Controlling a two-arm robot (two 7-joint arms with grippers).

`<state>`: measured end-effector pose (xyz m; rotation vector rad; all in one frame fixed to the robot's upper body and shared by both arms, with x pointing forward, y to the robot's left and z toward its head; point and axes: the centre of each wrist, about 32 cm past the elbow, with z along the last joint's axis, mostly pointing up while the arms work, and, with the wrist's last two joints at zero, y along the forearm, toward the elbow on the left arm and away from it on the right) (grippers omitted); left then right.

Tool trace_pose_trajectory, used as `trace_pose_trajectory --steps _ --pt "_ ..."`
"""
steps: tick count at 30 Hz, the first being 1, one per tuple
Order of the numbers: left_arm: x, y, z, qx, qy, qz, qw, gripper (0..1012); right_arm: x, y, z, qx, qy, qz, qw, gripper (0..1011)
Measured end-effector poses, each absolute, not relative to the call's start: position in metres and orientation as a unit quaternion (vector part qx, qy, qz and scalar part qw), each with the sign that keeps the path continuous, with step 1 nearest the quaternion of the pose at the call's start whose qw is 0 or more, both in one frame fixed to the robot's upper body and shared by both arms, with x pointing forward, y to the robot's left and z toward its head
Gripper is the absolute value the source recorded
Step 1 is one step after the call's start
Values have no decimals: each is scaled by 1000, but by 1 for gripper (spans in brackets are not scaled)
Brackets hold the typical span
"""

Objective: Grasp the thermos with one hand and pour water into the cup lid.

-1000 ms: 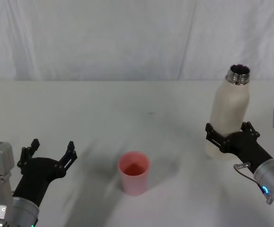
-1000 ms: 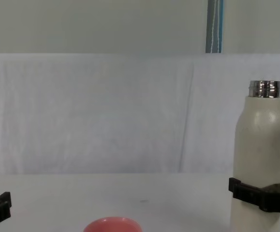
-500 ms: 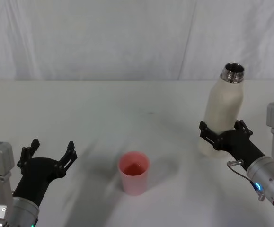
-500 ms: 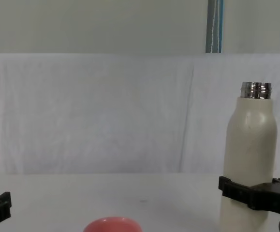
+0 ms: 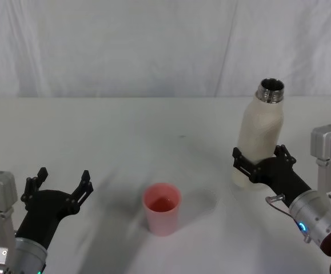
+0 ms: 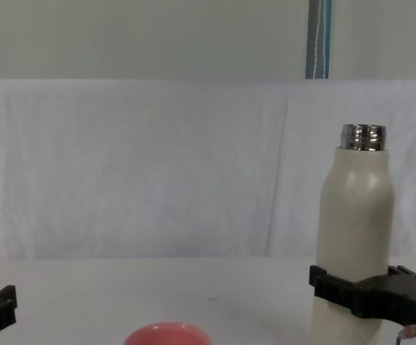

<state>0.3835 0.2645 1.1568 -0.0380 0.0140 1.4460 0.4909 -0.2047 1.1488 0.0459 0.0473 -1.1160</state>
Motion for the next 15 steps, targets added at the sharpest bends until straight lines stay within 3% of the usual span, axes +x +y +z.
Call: trace_pose_trajectory --steps 15 --pt "384 265 1157 -17 6 662 750 1001 493 -203 1142 10 22 -527 849 957"
